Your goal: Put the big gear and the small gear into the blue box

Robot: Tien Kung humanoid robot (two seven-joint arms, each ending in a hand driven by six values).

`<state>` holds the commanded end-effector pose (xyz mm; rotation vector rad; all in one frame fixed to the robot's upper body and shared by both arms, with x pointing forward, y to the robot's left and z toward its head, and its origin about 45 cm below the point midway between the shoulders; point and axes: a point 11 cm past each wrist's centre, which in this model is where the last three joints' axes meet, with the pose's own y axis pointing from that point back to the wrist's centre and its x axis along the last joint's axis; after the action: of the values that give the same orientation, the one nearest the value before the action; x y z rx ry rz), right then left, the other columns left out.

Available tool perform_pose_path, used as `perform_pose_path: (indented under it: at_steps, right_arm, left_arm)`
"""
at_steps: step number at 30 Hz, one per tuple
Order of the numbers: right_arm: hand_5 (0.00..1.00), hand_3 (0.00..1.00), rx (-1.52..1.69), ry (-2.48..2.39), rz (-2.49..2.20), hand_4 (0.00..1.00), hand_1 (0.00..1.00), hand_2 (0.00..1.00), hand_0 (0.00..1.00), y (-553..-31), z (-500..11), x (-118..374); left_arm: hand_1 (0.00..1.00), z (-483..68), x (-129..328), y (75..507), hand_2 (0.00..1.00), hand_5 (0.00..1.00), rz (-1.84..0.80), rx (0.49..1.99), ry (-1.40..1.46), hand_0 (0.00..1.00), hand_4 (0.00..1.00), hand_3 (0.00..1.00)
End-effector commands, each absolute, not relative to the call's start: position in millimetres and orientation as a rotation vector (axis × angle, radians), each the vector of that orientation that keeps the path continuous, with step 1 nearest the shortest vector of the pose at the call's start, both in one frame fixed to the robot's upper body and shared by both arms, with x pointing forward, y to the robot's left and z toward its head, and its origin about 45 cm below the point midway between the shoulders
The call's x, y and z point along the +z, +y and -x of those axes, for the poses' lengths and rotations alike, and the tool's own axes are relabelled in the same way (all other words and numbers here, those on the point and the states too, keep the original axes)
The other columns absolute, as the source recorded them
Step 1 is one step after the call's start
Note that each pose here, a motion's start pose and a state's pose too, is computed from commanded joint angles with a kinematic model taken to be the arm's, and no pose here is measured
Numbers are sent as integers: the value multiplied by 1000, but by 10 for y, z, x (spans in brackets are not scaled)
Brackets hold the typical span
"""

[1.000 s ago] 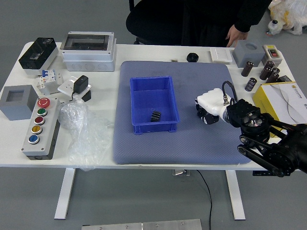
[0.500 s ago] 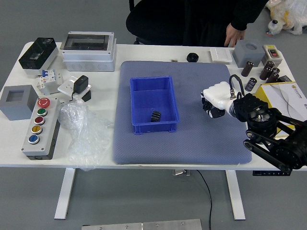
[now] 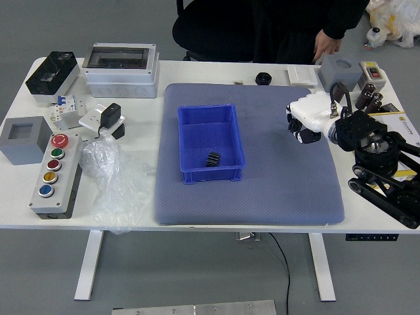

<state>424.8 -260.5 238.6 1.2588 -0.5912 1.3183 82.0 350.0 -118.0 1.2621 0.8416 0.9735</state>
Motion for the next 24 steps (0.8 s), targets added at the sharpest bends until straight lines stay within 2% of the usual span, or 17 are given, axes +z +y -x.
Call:
perform_pose_path:
  at_steps: [8, 15, 24]
  right_arm:
    - [148, 611, 1409, -586, -1276, 451, 440, 518, 576, -2293, -4227, 2616]
    - [148, 610, 1507, -573, -1327, 450, 442, 520, 575, -1816, -4210, 2789]
    - [150, 611, 1522, -553, -1416, 451, 441, 520, 574, -1360, -4251, 2717]
  left_arm:
    - [836, -814, -1177, 3520, 838, 691, -1266, 975, 844, 858, 754, 846]
    - [836, -794, -1180, 3523, 839, 689, -1271, 969, 845, 858, 753, 845]
    - [836, -776, -1190, 3493, 839, 689, -1275, 956, 843, 858, 753, 846]
